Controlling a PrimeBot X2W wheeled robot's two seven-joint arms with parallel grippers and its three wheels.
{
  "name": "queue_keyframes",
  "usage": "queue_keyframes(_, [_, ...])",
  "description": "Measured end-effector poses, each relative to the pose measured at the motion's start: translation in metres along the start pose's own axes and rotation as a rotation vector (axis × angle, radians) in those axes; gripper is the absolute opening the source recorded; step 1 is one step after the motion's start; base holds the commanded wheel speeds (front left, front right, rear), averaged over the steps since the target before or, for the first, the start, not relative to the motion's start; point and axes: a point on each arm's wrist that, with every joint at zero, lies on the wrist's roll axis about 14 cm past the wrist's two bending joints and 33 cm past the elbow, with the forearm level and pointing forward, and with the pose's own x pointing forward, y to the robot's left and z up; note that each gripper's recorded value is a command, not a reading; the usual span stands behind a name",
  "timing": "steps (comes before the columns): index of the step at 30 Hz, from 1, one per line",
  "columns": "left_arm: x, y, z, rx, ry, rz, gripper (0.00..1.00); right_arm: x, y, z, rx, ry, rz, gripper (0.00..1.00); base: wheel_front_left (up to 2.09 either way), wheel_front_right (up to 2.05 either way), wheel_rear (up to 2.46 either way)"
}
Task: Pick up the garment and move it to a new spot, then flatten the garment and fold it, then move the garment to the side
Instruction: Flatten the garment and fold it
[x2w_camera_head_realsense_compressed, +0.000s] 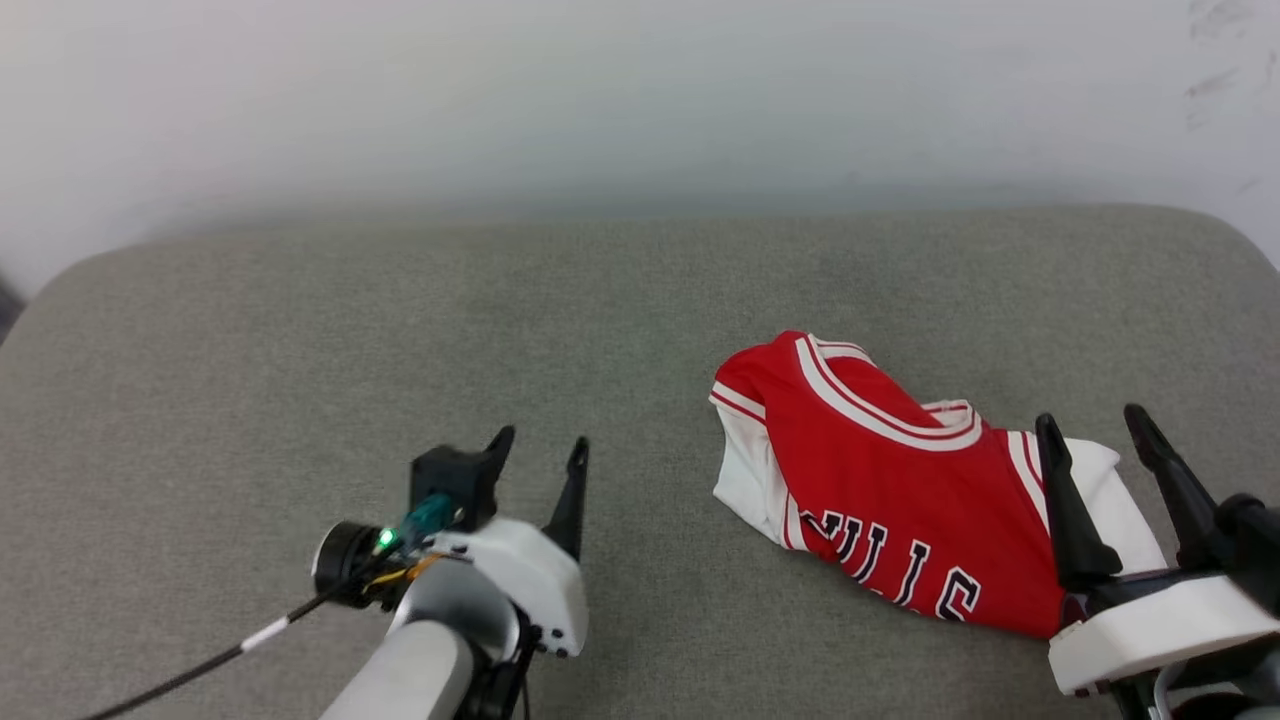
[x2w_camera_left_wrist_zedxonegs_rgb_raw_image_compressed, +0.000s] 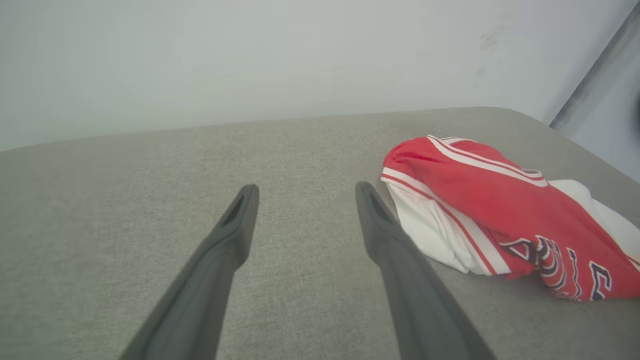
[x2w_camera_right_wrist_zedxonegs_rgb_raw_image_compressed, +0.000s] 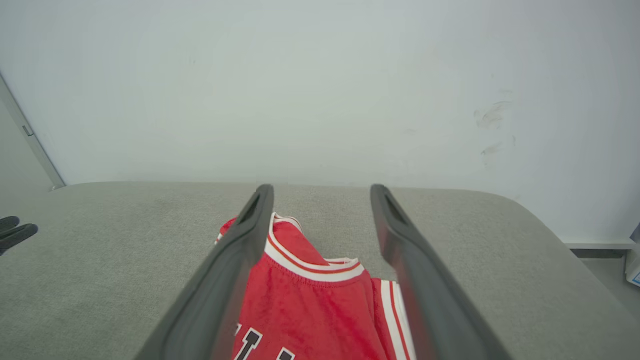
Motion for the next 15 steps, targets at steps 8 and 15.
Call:
queue_keyframes(8, [0.057,-0.056,-0.032,0.042,0.273,-0.223,1.0,0.017,-0.009,-0.002,0.001,-0.013,-0.023,1.0,0.0,0.0,0.0])
queue_keyframes(15, [0.076,-0.085,-0.089,0.145,0.552,-0.373,1.0,0.019,-0.028,-0.023,0.011,0.035,-0.083,1.0,0.0,0.0,0.0])
